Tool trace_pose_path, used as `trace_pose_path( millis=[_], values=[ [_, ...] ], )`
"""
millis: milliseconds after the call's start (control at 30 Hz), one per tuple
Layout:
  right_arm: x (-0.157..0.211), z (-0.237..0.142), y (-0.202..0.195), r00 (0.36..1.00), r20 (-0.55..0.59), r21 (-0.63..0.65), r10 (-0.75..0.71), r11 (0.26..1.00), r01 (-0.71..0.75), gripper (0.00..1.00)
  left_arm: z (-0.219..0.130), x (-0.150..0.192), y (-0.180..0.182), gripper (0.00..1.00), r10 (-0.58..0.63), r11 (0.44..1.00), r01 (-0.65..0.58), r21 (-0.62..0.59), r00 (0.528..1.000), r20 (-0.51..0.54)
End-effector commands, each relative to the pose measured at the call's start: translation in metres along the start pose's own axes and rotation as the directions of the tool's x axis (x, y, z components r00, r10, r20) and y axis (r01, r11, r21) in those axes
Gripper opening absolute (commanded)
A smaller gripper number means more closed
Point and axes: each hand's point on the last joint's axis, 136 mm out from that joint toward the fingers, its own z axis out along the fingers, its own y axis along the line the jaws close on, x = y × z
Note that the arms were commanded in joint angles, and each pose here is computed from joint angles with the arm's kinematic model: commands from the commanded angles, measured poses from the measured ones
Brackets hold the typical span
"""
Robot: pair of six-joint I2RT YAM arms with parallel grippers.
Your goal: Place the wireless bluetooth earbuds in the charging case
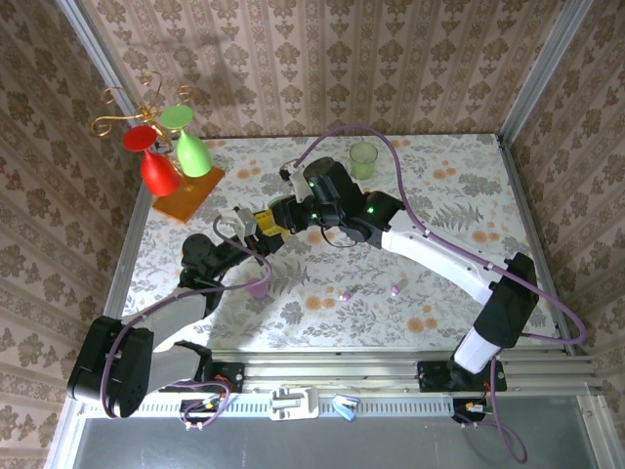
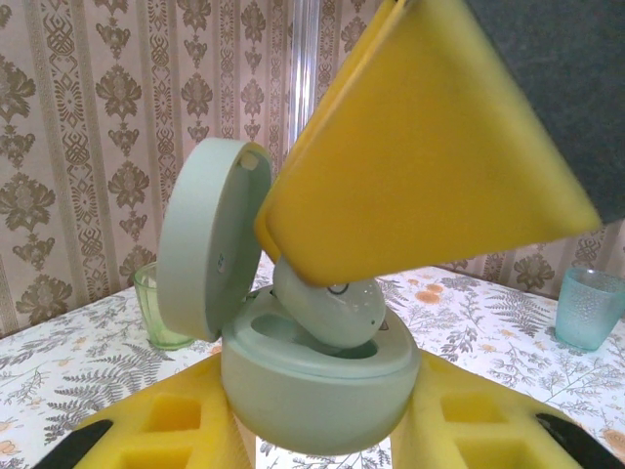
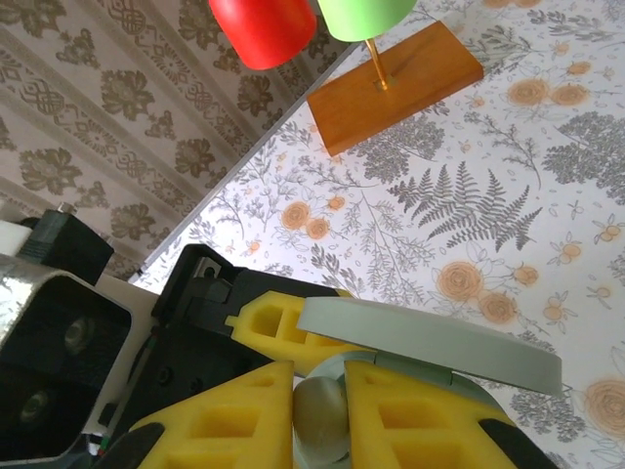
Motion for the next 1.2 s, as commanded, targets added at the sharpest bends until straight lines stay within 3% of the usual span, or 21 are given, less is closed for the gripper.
trace_pose_path(
  millis=[0,133,433,700,1167],
  values=[
    [-0.004,-0.003,0.002,0.995,0.013,-0.073,0.096,0.993,-0.095,0.17,0.002,-0.020,-0.005,0.22,0.061,0.998,-0.062,0.022,0.997,0.051],
    [-0.006,-0.002,0.006,0.987,0.016,-0.143,0.157,0.978,-0.153,0.17,0.002,-0.020,-0.006,0.22,0.062,0.998,-0.064,0.023,0.997,0.054],
    [0.002,0.000,-0.009,0.966,-0.004,-0.121,0.258,0.959,-0.257,0.18,0.001,-0.020,-0.006,0.22,0.061,0.998,-0.063,0.019,0.997,0.055],
    [0.000,-0.006,-0.013,0.971,0.011,-0.093,0.239,0.967,-0.237,0.30,0.001,-0.021,-0.006,0.22,0.064,0.998,-0.065,0.021,0.996,0.057],
    [-0.008,-0.024,0.000,0.984,0.046,-0.141,0.174,0.976,-0.166,0.32,0.002,-0.017,-0.005,0.22,0.059,0.998,-0.060,0.018,0.997,0.050]
  ],
)
